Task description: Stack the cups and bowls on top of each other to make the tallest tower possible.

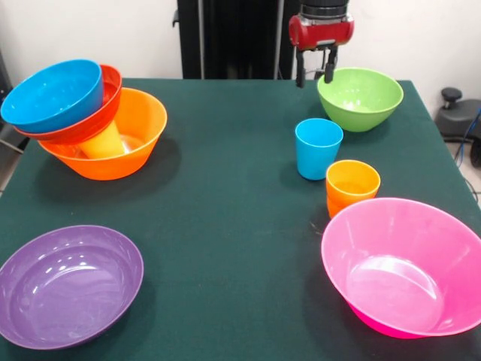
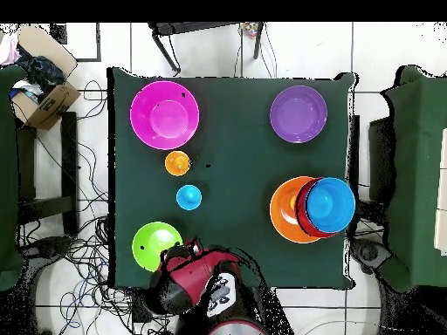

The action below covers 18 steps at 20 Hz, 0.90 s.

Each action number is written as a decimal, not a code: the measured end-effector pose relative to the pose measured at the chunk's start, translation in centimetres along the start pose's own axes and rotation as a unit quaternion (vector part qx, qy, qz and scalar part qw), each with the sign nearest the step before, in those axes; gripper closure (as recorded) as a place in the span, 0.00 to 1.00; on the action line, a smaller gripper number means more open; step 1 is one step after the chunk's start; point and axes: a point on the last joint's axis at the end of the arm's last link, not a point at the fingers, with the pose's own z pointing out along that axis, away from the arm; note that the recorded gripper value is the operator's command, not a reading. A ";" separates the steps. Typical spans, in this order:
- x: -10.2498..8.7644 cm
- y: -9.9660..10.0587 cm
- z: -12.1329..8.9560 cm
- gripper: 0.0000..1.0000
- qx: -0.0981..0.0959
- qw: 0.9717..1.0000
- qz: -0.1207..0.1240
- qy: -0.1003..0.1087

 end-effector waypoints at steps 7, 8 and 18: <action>1.1 -0.2 0.6 0.00 0.000 1.000 0.004 0.014; 1.4 -0.1 0.8 0.00 -0.001 1.000 0.005 0.019; 2.4 0.1 1.9 0.00 -0.008 1.000 0.007 0.026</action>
